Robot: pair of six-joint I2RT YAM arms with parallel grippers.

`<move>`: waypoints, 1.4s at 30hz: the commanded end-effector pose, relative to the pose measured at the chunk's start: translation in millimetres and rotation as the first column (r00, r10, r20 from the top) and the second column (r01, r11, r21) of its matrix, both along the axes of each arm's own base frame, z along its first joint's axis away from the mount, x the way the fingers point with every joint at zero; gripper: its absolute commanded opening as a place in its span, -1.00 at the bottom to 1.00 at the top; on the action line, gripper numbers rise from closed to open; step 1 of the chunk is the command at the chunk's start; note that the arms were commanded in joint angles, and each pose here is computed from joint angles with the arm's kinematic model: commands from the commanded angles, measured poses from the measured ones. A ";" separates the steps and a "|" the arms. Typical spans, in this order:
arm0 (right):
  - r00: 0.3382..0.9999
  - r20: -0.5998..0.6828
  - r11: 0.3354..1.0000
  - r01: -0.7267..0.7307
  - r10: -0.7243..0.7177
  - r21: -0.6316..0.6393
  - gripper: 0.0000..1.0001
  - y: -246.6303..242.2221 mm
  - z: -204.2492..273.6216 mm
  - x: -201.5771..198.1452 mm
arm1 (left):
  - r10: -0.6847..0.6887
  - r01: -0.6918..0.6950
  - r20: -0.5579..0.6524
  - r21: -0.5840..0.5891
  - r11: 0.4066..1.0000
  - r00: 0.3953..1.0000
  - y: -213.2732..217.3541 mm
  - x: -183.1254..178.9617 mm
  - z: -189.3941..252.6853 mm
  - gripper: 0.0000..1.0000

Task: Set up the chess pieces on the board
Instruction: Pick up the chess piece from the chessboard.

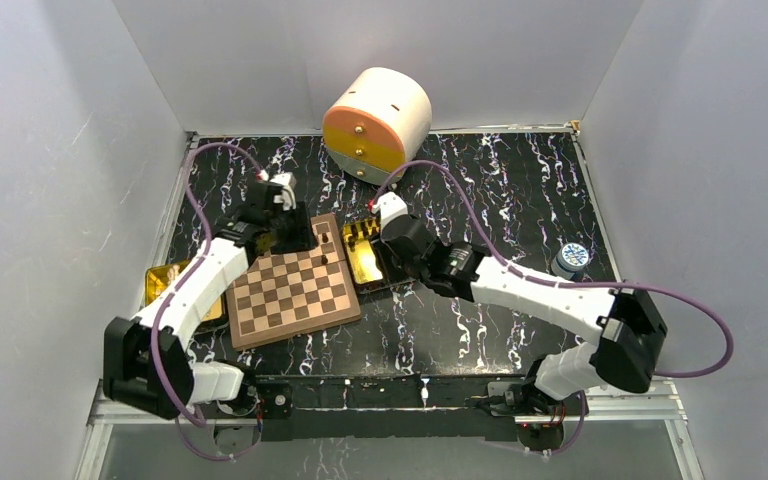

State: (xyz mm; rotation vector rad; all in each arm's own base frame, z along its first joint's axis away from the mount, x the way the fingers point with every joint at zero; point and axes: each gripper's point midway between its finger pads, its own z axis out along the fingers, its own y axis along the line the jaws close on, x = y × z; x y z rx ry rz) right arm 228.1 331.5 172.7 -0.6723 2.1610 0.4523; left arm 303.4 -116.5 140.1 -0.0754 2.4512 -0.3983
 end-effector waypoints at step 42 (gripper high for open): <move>0.995 0.082 0.995 0.041 -0.048 0.090 -0.17 -17.1 12.3 2.9 | -0.051 0.064 -0.053 0.273 0.960 0.997 -38.5 32.0 -58.3 -0.70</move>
